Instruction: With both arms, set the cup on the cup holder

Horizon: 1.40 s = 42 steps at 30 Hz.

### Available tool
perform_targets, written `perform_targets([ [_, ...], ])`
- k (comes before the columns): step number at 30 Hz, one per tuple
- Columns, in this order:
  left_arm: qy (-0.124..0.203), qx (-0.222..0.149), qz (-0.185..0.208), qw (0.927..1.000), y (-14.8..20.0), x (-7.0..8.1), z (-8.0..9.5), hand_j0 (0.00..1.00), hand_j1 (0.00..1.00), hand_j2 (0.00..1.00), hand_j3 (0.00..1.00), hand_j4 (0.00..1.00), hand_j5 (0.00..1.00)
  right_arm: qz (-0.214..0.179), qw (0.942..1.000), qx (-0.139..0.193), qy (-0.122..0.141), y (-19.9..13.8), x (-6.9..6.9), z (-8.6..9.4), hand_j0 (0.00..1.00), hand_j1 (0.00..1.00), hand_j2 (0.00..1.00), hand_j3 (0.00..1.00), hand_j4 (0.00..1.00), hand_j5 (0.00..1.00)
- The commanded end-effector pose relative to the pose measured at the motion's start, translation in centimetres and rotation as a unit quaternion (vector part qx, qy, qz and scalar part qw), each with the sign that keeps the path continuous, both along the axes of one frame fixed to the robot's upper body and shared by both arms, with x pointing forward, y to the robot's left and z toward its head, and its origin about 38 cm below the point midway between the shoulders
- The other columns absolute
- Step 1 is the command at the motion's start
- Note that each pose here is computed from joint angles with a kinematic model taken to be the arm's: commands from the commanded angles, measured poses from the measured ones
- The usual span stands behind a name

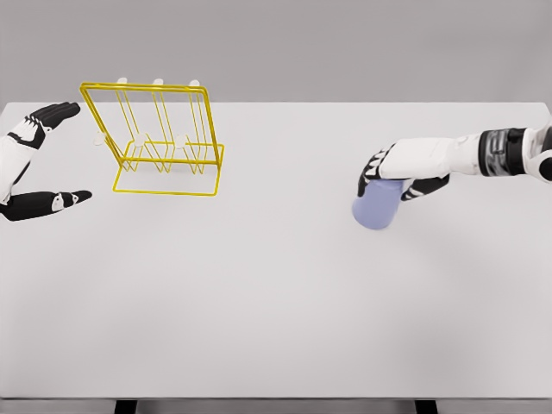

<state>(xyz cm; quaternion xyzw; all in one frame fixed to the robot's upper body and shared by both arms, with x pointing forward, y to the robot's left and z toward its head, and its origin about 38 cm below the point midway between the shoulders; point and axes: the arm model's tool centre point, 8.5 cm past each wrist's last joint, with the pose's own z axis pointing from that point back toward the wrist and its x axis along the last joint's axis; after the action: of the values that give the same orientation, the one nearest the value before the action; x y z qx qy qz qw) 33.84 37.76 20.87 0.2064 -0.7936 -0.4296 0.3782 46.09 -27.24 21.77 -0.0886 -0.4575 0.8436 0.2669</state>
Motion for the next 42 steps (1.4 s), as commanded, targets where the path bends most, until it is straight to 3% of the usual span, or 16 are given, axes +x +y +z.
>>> perform_targets([
  [1, -0.001, -0.003, -0.001, 1.0000, 0.0, 0.0, 0.1, 1.00, 1.00, 1.00, 1.00, 1.00, 1.00, 0.000, 1.0000, 0.005, 0.001, 0.2, 0.0, 0.1, 0.52, 0.52, 0.52, 0.52, 0.52, 0.52],
  [4, -0.001, -0.003, -0.001, 1.0000, 0.0, 0.0, 0.1, 1.00, 1.00, 1.00, 1.00, 1.00, 1.00, 0.000, 1.0000, 0.005, 0.000, 0.2, 0.1, 0.1, 0.46, 0.46, 0.46, 0.46, 0.46, 0.46],
  [14, -0.001, -0.002, -0.001, 1.0000, 0.0, 0.0, 0.1, 1.00, 1.00, 1.00, 1.00, 1.00, 1.00, 0.030, 0.9988, 0.028, -0.028, 3.2, 0.7, 2.7, 0.47, 0.47, 0.47, 0.47, 0.47, 0.47],
  [20, -0.001, -0.002, -0.001, 1.0000, 0.0, 0.0, 0.1, 1.00, 1.00, 1.00, 1.00, 1.00, 1.00, 0.133, 0.9883, 0.050, -0.057, 8.9, -2.9, 4.9, 0.48, 0.48, 0.48, 0.48, 0.48, 0.48],
  [27, -0.001, -0.002, -0.002, 1.0000, 0.0, 0.0, 0.2, 1.00, 1.00, 1.00, 1.00, 1.00, 1.00, 0.185, 0.9783, 0.076, -0.055, 13.6, -4.0, 4.7, 0.49, 0.49, 0.49, 0.49, 0.49, 0.49],
  [32, -0.001, -0.002, -0.002, 1.0000, 0.0, 0.0, 0.2, 1.00, 1.00, 1.00, 1.00, 1.00, 1.00, 0.208, 0.9754, 0.066, -0.035, 15.3, -4.9, 2.9, 0.49, 0.49, 0.49, 0.49, 0.49, 0.49],
  [37, -0.001, -0.002, -0.002, 1.0000, 0.0, 0.0, 0.2, 1.00, 1.00, 1.00, 1.00, 1.00, 1.00, 0.241, 0.9679, 0.066, -0.023, 17.6, -6.3, 2.0, 0.50, 0.50, 0.50, 0.50, 0.50, 0.50],
  [41, -0.001, -0.002, -0.001, 1.0000, 0.0, 0.0, 0.1, 1.00, 1.00, 1.00, 1.00, 1.00, 1.00, 0.240, 0.9686, 0.057, -0.035, 18.0, -5.7, 2.1, 0.52, 0.52, 0.52, 0.52, 0.52, 0.52],
  [42, -0.001, -0.002, -0.001, 1.0000, 0.0, 0.0, 0.1, 1.00, 1.00, 1.00, 1.00, 1.00, 1.00, 0.247, 0.9665, 0.060, -0.035, 18.8, -5.9, 2.2, 0.52, 0.52, 0.52, 0.52, 0.52, 0.52],
])
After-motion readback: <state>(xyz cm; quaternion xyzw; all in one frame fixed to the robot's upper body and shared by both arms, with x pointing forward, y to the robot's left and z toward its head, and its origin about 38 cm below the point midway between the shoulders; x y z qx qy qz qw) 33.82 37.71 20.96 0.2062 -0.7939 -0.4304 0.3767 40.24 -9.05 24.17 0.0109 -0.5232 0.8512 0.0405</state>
